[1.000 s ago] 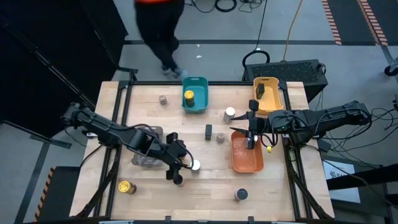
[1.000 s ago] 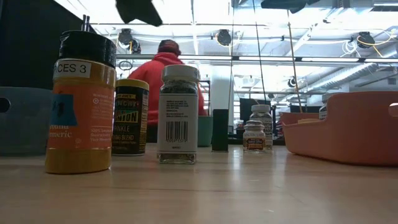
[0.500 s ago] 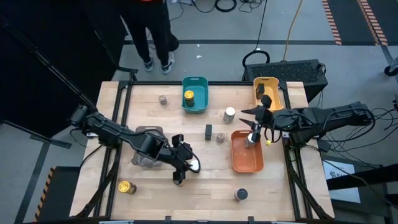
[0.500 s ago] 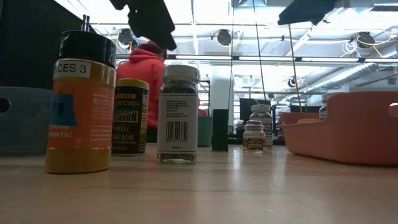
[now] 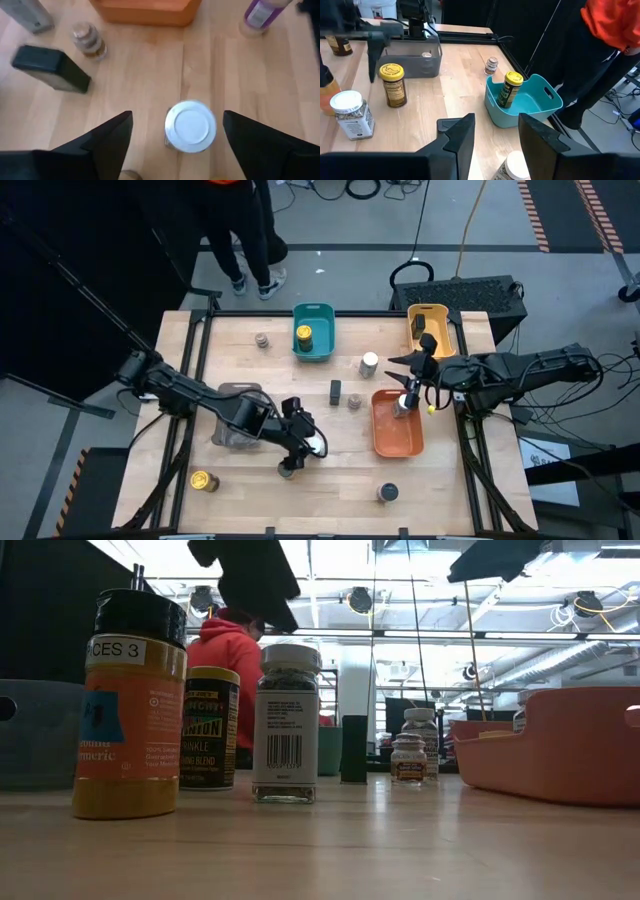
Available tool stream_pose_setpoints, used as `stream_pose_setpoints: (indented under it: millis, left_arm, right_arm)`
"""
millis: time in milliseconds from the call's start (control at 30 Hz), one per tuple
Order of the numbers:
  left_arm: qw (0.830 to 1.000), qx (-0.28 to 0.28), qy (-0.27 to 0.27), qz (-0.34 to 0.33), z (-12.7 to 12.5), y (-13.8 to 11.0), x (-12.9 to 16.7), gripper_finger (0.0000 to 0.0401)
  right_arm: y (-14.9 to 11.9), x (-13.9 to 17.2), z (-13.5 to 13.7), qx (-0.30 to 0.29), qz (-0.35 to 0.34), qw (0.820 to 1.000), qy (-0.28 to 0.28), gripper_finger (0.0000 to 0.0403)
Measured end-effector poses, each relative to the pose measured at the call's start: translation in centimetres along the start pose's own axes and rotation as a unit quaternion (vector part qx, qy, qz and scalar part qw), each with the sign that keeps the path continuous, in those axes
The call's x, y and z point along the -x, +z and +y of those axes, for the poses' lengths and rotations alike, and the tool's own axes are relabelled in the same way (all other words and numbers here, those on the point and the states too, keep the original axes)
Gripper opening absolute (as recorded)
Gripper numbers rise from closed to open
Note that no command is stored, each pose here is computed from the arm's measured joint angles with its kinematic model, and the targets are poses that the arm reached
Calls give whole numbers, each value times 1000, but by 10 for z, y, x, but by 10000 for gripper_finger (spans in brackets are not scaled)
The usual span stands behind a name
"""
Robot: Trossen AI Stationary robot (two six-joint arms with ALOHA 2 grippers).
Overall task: Sort spices by type
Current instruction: Put the bottom white seasoning bottle into the orange bin
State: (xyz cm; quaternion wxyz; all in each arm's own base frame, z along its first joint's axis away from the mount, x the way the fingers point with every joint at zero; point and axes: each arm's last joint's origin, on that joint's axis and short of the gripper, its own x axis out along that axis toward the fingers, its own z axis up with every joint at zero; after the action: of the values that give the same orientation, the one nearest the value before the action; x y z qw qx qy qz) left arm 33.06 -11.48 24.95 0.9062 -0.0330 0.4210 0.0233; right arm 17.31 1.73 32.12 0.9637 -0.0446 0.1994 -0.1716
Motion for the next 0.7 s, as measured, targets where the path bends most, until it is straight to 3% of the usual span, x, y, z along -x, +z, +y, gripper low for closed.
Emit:
stream_pose_setpoints:
  millis: [167, 700]
  left_arm:
    - [1000, -12, -20, 20, -4, -4, -17, 342]
    - [999, -10, -31, 28, -2, -7, -36, 342]
  right_arm:
    - [0, 0, 0, 0, 0, 1000, 0, 134]
    - [0, 0, 0, 0, 0, 1000, 0, 134]
